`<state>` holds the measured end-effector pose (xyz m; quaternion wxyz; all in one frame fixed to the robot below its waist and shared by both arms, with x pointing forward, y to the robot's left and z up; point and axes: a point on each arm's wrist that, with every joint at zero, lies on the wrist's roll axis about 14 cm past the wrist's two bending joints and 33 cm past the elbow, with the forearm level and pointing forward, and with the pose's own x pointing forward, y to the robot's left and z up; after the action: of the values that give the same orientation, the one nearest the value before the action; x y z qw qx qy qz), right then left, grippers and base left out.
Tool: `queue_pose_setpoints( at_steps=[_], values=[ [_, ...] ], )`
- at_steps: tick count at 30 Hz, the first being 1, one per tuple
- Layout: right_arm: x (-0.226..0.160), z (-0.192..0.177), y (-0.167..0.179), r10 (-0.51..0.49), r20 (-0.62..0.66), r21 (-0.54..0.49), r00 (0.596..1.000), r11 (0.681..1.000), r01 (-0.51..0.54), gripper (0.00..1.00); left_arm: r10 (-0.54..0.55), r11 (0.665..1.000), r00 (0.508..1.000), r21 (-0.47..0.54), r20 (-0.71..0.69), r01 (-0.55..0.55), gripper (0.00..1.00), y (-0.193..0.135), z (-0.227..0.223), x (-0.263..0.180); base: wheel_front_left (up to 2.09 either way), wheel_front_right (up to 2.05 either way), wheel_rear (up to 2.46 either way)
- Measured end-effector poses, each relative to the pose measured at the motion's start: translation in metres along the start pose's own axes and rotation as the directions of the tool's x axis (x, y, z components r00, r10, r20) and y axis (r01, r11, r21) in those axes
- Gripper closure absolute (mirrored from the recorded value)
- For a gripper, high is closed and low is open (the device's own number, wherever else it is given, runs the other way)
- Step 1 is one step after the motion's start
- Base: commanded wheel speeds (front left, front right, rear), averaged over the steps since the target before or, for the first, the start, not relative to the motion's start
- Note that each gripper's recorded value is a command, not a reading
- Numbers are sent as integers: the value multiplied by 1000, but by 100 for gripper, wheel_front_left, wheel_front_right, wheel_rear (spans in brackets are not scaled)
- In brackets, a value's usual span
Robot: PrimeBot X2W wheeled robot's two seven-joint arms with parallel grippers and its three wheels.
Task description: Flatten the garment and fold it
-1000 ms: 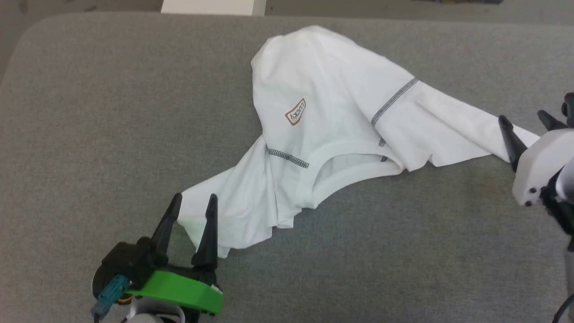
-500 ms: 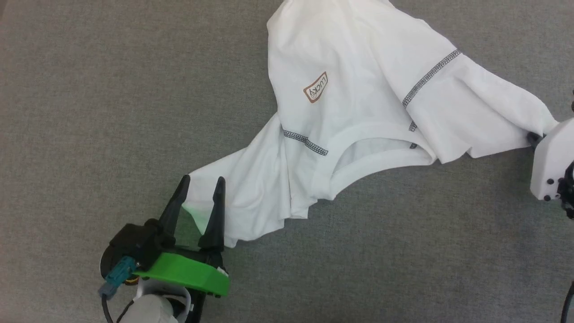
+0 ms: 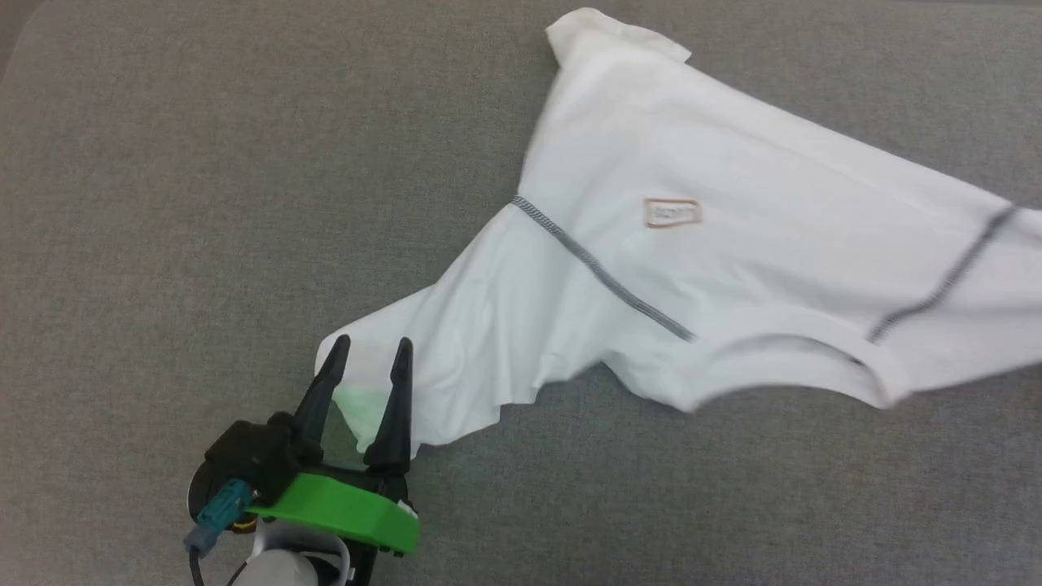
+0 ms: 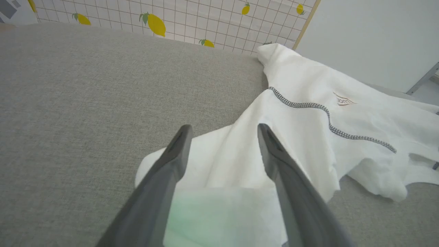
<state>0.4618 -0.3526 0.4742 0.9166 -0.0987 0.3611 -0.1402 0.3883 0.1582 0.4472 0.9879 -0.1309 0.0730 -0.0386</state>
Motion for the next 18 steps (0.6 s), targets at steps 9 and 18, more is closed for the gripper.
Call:
queue_pose_setpoints(
  at_steps=[9, 18],
  values=[
    [24, -5, -24, -122, 77, -107, 990, 986, 130, 37, 9, 1000, 999, 10, -47, -9, 0, 7, -12, 0, 0, 0, 0],
    [18, 30, 25, 25, 266, -41, 964, 999, -14, 0, -37, 999, 999, 21, -18, 38, 0, -5, -1, -1, 0, 0, 0]
  ],
)
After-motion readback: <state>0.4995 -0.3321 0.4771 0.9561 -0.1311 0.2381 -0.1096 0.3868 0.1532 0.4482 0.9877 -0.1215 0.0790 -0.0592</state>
